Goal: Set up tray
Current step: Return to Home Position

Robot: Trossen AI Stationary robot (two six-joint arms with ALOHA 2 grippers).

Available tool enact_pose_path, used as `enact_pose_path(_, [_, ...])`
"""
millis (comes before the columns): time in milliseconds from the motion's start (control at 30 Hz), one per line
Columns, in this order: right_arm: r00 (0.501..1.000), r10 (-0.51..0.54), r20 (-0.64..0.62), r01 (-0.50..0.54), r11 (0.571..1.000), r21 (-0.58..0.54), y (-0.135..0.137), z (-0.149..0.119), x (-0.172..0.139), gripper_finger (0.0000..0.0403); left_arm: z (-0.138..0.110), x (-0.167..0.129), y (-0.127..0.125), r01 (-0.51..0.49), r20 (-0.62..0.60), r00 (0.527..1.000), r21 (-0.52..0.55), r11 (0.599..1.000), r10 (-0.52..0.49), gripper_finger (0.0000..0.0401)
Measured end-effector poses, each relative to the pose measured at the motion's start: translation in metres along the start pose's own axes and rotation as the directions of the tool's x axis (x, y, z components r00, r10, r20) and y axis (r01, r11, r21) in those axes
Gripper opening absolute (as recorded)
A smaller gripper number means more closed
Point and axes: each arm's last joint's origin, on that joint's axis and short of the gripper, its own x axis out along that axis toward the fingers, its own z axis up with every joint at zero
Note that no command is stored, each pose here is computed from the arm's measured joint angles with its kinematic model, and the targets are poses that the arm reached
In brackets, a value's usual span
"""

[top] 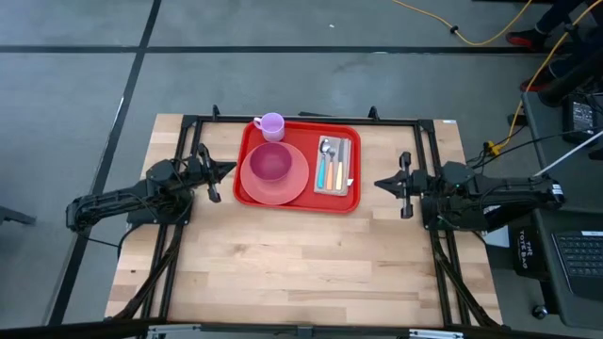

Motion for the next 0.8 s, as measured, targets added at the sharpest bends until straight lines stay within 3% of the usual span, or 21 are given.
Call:
enact_pose_path(200, [0.995,0.089,-0.034,-0.089,0.996,0.003,0.003,-0.004,0.000,0.0011,0.000,0.000,0.000,0.000,0.000,1.000,0.000,1.000,0.000,0.0004])
enact_pose_path(367, [0.970,0.194,-0.144,-0.193,0.981,0.027,0.007,-0.015,-0.002,0.0011,0.000,0.000,0.000,0.000,0.000,1.000,-0.001,1.000,0.000,0.0004])
enact_pose_path(800, [0.973,0.198,-0.118,-0.192,0.980,0.055,0.007,-0.013,-0.001,0.0011,0.000,0.000,0.000,0.001,0.000,1.000,-0.001,1.000,-0.001,0.0004])
